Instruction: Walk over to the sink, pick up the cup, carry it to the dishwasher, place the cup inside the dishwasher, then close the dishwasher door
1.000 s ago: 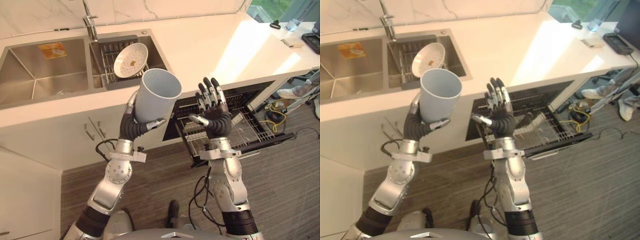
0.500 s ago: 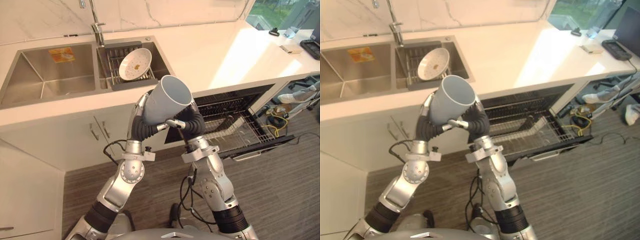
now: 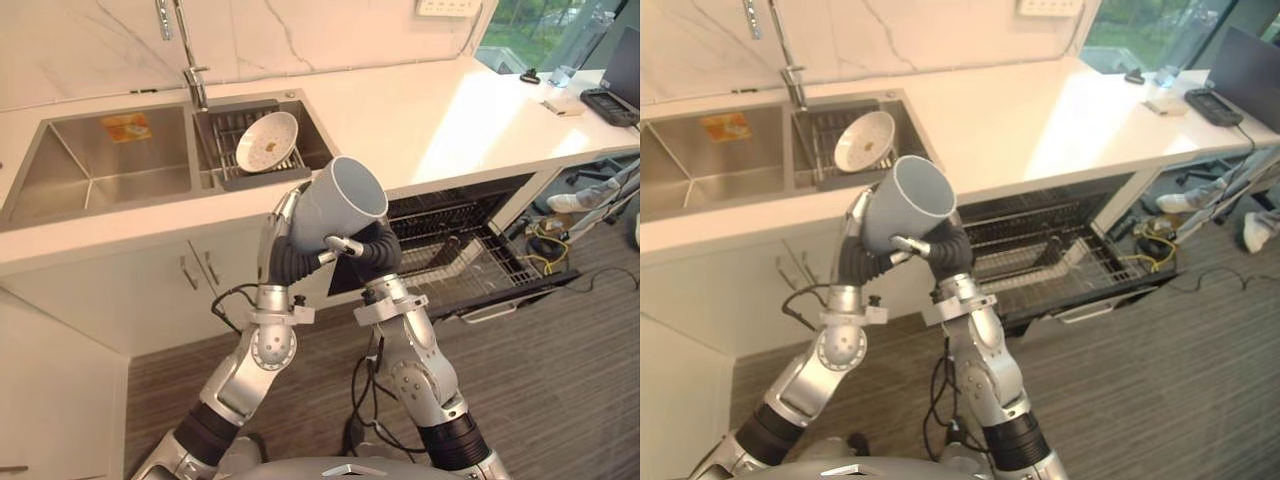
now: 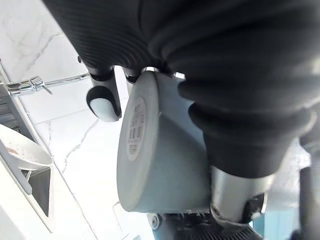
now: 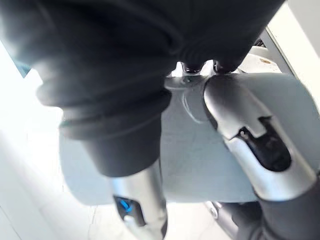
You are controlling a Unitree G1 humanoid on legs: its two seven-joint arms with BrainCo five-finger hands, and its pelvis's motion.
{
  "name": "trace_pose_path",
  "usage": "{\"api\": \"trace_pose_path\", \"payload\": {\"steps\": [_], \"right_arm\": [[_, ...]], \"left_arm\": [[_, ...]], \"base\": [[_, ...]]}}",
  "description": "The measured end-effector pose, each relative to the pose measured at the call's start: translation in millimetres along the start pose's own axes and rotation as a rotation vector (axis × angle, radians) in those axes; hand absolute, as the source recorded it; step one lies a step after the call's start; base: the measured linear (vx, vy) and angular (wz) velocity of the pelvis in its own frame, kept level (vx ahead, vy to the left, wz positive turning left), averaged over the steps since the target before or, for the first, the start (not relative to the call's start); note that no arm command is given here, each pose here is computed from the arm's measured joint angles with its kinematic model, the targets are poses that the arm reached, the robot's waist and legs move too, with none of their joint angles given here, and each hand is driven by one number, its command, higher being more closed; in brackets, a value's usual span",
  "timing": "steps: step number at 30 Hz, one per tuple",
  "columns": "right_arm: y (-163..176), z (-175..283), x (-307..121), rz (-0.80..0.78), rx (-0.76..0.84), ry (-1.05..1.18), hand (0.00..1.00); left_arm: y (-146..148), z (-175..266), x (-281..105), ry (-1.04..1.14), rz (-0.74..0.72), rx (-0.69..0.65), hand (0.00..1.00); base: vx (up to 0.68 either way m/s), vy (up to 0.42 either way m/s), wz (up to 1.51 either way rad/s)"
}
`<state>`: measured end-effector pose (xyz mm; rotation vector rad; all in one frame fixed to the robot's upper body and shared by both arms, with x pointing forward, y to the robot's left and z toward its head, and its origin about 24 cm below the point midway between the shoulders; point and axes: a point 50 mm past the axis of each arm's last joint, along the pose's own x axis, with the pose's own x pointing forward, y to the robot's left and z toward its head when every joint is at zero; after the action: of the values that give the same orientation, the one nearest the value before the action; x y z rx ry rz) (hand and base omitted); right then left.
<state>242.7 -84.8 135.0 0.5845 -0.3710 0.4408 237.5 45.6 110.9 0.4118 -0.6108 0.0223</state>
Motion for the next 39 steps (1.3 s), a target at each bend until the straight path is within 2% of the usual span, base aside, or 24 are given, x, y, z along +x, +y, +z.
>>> {"api": "trace_pose_path", "payload": {"steps": [3,4,14,22,23,39], "right_arm": [[2.4,-4.1,-0.8,-0.036,0.019,0.016,0.0],[3.0,-5.0,-0.9,-0.043,0.022,0.019,1.0],[7.2,-14.1,-2.7,-0.169,0.035,0.055,1.0],[8.6,-16.1,-3.4,-0.201,-0.001,0.062,1.0],[8.8,-16.4,-3.6,-0.208,-0.008,0.063,1.0],[1.7,-11.2,-0.5,-0.24,-0.055,0.049,1.0]], "left_arm": [[-0.8,-1.2,-0.7,0.008,0.011,0.024,1.0],[-1.0,-1.6,-0.9,0.011,0.013,0.027,1.0],[-5.3,-8.0,-3.9,0.049,0.021,0.077,1.0],[-6.6,-10.9,-5.8,0.06,0.017,0.084,1.0],[-6.9,-11.6,-6.2,0.065,0.015,0.081,0.0],[-12.1,-14.6,-18.1,0.113,-0.023,0.035,0.0]], "base": [[0.0,0.0,0.0],[0.0,0.0,0.0],[0.0,0.0,0.0],[0.0,0.0,0.0],[0.0,0.0,0.0],[0.0,0.0,0.0]]}}
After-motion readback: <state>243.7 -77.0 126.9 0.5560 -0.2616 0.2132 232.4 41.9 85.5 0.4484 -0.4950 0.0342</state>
